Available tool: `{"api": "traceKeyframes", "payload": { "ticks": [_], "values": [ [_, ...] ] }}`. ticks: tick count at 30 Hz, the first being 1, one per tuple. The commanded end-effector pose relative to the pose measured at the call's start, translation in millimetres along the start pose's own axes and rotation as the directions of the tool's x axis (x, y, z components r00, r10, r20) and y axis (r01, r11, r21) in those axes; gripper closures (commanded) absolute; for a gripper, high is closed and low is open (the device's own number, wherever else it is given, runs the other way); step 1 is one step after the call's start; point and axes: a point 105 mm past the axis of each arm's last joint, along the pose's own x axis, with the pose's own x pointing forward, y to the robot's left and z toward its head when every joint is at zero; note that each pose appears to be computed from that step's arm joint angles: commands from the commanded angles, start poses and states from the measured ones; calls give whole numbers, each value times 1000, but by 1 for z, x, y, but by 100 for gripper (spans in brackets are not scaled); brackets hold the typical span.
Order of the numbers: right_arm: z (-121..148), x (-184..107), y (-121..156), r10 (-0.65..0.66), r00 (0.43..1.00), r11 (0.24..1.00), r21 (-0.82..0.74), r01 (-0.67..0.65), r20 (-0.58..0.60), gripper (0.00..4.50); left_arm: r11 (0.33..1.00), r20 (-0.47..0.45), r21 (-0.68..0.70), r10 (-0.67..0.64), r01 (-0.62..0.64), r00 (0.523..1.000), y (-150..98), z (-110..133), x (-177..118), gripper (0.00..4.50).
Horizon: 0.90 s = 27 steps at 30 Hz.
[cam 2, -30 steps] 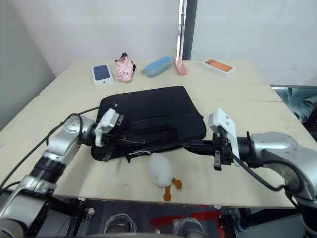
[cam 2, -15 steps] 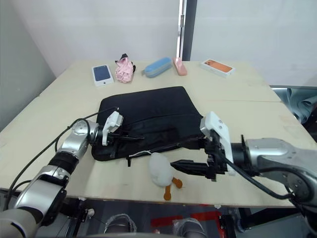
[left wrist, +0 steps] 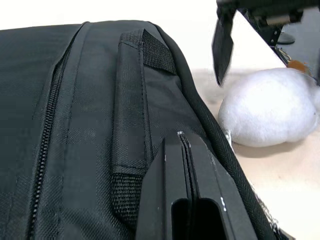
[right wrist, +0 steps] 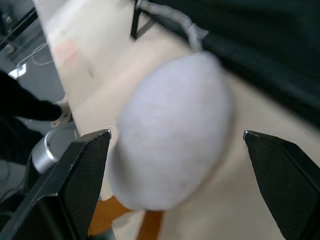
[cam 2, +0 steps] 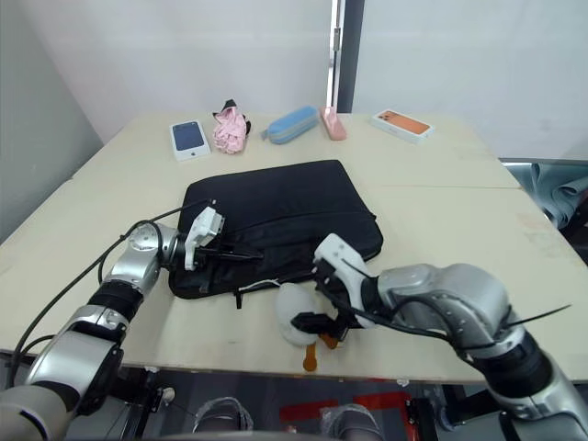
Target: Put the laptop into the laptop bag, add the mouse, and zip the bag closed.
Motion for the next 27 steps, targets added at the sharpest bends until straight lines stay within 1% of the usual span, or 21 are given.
{"api": "traceKeyframes", "payload": {
  "ticks": [1,3,5,6,7,8,11,12,14,16,19,24,27],
  "values": [
    [4,8,-2,4,1000,1000,-17,-4,12,28,999,-67,-35,-24,21,997,-10,-18,-7,450],
    [5,10,-6,-5,1000,1000,-16,5,21,81,999,-84,-25,-36,34,996,-13,-21,-7,450],
    [4,8,-6,6,1000,1000,-26,-6,20,154,999,-97,-16,-42,41,994,-15,-23,-8,450],
    [3,5,-6,11,1000,1000,-29,-10,20,182,999,-99,-16,-43,42,994,-15,-24,-8,450],
    [2,3,-5,16,1000,999,-33,-16,20,231,999,-99,-14,-43,42,994,-16,-24,-8,450],
    [2,0,-4,23,1000,999,-36,-23,21,254,999,-103,-10,-45,45,994,-16,-24,-8,450],
    [0,-11,-6,26,999,998,-50,-25,27,360,998,-114,-7,-61,60,992,-19,-26,-8,450],
    [-1,-16,-7,25,999,998,-56,-24,23,386,998,-116,-7,-65,65,991,-19,-26,-8,450],
    [-5,-26,-14,-8,1000,998,-63,9,11,449,997,-122,-4,-71,71,990,-21,-27,-7,450],
    [-11,-38,-21,-50,999,995,-86,49,-9,449,997,-127,-4,-80,80,989,-22,-27,-7,450],
    [-23,-58,-27,-72,996,991,-112,67,-47,449,995,-142,-1,-100,101,985,-25,-29,-7,450],
    [-39,-90,-51,-181,977,972,-171,160,-113,449,993,-153,6,-115,117,982,-26,-30,-6,450],
    [-46,-111,-71,-264,955,955,-179,238,-137,449,992,-160,8,-126,129,979,-27,-31,-5,450]
  ]
}}
